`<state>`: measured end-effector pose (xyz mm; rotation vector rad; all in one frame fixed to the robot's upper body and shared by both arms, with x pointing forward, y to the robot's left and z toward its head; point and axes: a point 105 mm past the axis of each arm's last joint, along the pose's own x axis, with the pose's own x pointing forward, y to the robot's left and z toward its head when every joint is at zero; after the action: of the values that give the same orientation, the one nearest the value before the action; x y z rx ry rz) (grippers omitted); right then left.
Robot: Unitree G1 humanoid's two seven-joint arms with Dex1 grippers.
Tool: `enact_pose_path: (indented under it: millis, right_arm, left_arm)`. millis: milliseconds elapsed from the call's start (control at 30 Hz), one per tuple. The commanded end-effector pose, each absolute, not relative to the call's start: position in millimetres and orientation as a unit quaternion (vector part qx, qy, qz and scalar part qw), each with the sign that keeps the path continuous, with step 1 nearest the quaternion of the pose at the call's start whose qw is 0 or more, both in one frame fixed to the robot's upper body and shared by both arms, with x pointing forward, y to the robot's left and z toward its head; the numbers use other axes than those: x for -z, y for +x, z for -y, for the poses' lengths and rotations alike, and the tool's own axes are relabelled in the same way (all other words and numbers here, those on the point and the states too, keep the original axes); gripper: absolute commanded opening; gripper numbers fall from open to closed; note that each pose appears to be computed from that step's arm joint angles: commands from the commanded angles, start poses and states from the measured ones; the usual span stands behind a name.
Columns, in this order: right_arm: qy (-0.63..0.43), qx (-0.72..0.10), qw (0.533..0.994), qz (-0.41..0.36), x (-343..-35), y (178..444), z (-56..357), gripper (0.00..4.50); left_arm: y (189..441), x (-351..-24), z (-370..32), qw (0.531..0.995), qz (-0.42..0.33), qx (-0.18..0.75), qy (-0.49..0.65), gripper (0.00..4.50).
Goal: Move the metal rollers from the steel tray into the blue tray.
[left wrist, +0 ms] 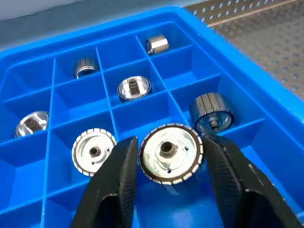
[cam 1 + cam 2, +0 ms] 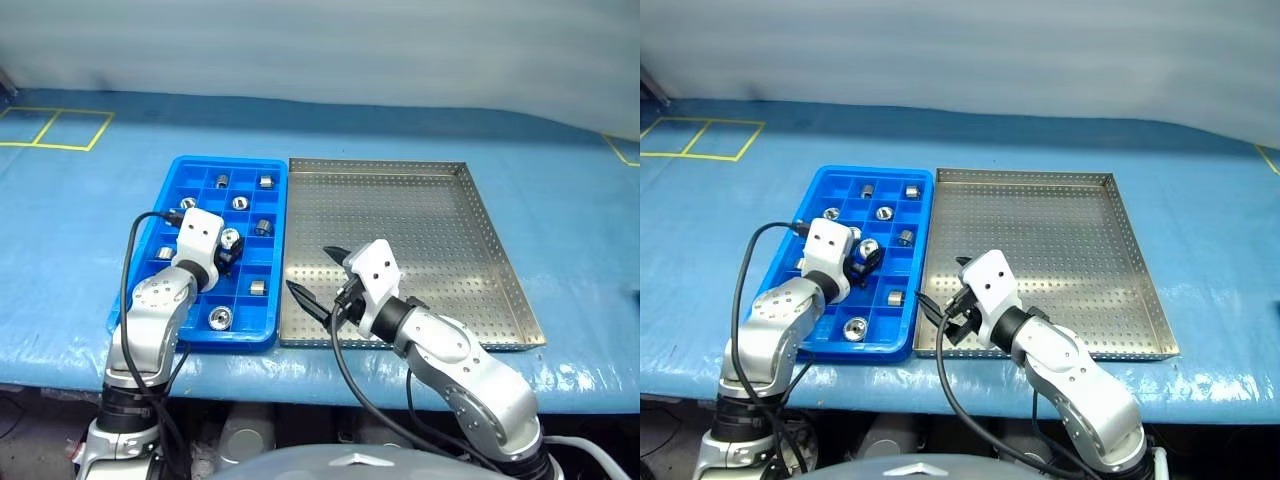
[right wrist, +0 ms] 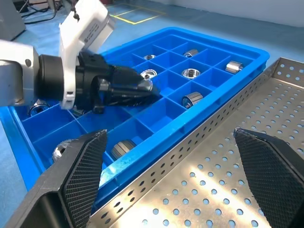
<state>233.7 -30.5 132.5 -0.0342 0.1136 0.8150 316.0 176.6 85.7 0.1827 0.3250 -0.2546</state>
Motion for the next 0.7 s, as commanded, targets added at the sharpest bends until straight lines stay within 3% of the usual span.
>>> enact_pose_path:
  millis: [33,100,433,700]
  right_arm:
    - [-0.012,-0.395,0.918,-0.024,-146.9,231.2,30.9,4.5]
    - [-0.012,-0.396,0.918,-0.023,-147.2,230.9,31.3,4.5]
    - [-0.023,-0.389,0.921,-0.012,-152.4,233.7,39.3,4.5]
    - [-0.038,-0.331,0.943,-0.017,-148.4,238.9,66.8,4.5]
  left_arm:
    - [313.7,-98.1,-177.0,0.978,-0.146,0.129,0.081,4.01]
    - [313.1,-105.2,-176.5,0.979,-0.134,0.131,0.075,4.43]
    - [315.0,-166.2,-161.1,0.98,-0.016,0.197,0.027,4.43]
    - [304.8,-149.9,-138.6,0.956,-0.033,0.29,0.041,4.43]
